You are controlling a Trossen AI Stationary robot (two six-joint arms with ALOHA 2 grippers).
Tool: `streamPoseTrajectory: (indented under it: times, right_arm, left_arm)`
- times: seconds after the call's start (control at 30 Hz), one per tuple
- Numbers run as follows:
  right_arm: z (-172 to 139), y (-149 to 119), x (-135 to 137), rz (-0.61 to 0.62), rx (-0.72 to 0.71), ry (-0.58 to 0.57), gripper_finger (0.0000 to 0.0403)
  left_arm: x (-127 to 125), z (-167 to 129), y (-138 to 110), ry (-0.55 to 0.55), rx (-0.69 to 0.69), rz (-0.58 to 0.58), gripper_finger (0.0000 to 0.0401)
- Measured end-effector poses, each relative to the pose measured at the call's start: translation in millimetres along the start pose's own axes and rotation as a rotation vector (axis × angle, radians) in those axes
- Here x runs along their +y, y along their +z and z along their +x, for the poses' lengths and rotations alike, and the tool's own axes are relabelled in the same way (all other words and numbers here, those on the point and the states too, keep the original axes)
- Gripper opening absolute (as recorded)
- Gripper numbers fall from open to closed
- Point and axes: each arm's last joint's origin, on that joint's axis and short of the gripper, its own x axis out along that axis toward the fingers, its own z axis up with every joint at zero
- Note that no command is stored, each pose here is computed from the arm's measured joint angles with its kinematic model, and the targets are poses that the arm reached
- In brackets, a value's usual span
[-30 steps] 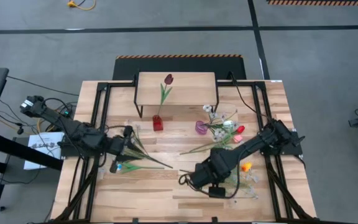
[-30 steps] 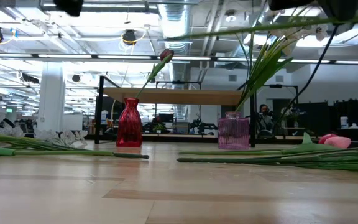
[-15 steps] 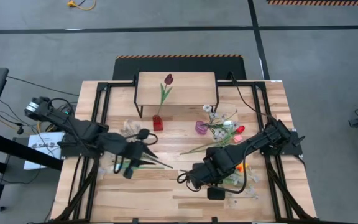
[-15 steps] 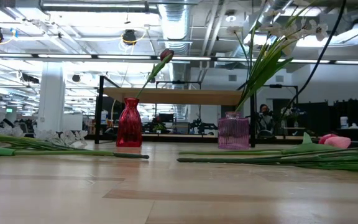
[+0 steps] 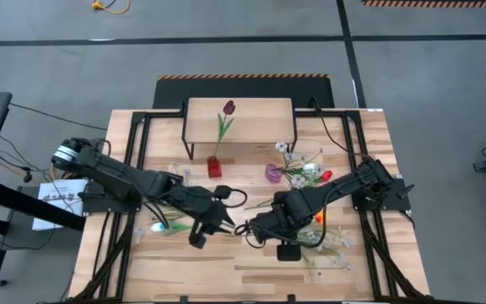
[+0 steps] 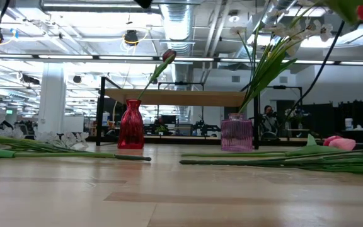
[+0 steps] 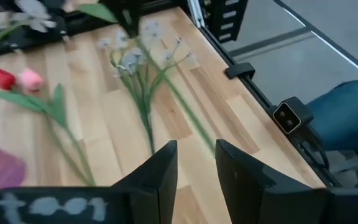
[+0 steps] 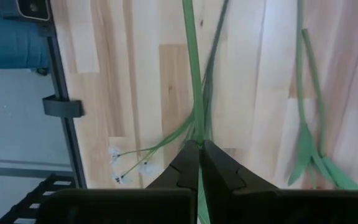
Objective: Pick and place flowers into a vace then onto a shelf
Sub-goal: Put the yellow tulip into the red vase
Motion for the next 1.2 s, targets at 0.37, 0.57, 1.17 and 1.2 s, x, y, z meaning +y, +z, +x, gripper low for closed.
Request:
streamPoseTrajectory:
  times: [0.37,0.57,1.17,1.2]
  right_arm:
    - [-0.1,1.2,-2.9,-0.023,-0.011,-0.027,0.0]
    - [-0.7,3.5,-8.8,-0.029,-0.016,-0.041,0.0]
    - [-5.1,5.1,-10.0,-0.069,-0.046,-0.059,0.0]
    - [-7.1,5.4,-9.9,-0.073,-0.056,-0.063,0.0]
  left_arm:
    - [2.0,29.2,7.7,-0.04,0.026,0.022,0.0098]
    - [3.3,38.9,12.3,-0.045,0.025,0.032,0.0098]
    - [14.1,37.9,11.9,-0.027,0.022,0.006,0.0098]
    - [14.0,38.0,11.7,-0.027,0.022,0.006,0.0098]
